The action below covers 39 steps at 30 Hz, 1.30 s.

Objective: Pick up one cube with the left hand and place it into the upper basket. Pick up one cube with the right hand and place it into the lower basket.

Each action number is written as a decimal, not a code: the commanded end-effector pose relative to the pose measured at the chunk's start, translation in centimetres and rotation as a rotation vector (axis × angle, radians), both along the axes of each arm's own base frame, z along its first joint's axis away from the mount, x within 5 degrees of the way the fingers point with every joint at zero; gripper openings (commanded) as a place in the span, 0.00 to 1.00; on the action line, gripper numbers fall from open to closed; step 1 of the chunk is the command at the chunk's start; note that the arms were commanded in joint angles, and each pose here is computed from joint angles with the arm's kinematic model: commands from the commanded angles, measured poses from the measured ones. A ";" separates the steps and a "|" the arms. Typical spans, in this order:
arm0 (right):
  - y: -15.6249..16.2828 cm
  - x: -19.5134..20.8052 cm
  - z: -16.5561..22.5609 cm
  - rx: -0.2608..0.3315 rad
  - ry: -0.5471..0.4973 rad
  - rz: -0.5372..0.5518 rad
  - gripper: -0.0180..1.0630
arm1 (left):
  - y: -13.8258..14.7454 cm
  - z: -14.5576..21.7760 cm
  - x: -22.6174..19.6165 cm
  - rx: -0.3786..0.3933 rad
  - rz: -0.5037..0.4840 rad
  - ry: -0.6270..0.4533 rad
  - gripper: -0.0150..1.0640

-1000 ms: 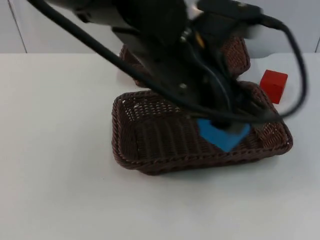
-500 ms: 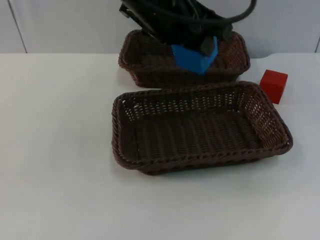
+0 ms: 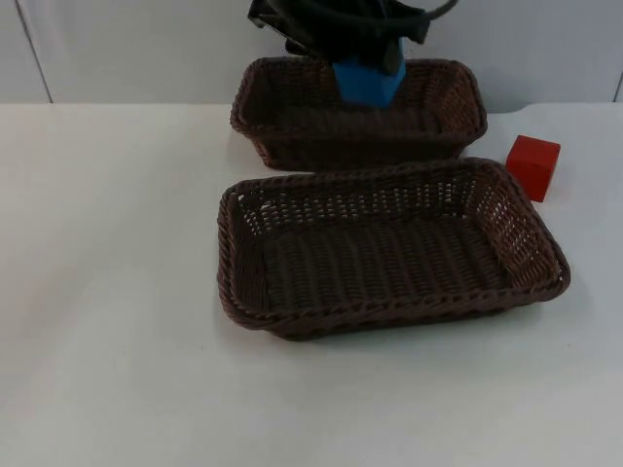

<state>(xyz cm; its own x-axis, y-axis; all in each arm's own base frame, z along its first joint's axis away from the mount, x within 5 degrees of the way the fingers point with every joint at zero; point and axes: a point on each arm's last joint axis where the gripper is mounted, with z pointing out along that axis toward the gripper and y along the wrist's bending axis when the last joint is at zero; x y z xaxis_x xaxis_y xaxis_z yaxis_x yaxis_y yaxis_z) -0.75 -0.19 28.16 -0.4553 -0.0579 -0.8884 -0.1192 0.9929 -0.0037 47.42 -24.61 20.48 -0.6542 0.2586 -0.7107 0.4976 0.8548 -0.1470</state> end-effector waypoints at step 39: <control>-0.1 0.0 -0.1 -0.006 -0.002 -0.009 0.99 | 3.6 -7.7 5.7 -0.020 0.156 -0.043 0.13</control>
